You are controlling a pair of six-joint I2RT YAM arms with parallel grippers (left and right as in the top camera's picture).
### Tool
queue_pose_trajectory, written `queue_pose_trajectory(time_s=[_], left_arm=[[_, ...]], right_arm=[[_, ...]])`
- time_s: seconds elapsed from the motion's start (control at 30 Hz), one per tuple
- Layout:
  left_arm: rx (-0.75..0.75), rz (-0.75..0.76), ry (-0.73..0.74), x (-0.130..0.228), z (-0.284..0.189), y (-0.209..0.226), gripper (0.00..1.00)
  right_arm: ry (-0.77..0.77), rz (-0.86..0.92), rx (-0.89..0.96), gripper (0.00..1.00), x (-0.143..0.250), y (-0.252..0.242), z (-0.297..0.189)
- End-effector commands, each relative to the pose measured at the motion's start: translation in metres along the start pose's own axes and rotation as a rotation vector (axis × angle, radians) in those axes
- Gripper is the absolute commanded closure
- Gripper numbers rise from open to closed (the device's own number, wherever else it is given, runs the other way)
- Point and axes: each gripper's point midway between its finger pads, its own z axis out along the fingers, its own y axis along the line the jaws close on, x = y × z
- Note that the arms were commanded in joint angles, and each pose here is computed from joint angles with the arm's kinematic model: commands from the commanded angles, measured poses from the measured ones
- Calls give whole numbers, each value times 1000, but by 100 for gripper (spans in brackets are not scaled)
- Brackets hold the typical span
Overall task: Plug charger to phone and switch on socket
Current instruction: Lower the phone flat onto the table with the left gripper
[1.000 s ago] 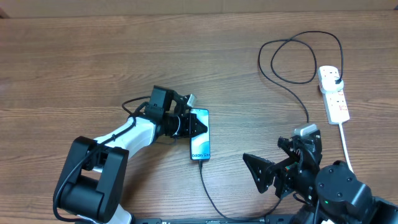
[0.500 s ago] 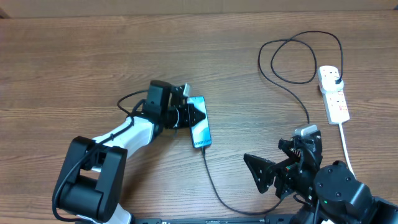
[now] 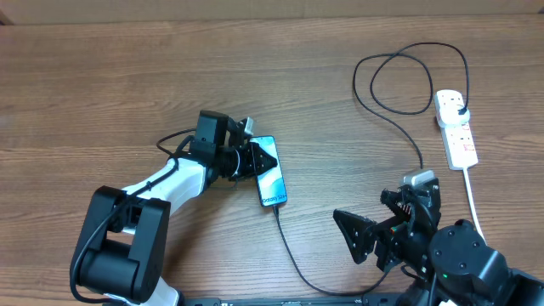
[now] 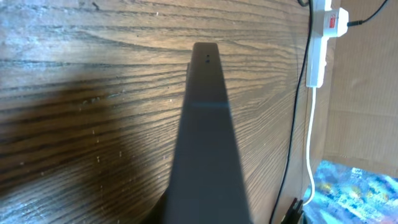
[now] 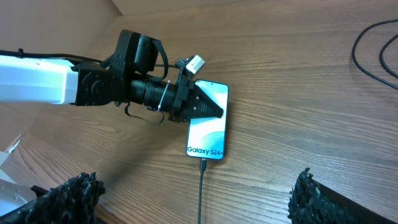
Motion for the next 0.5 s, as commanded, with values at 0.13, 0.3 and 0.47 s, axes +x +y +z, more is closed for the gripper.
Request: queue_pose_trajectory(time_s=[0.13,0.3,0.47], left_arm=[[34,88,21,1,3,-4,84],[22,18,96,16,22,21,88],[42,-60,186,37,38,40,91]], right_arm=[[-13,7,7,0,-4,0,2],[7,2,19,0,-2,1,8],[41,-6,40,0,2,0,17]])
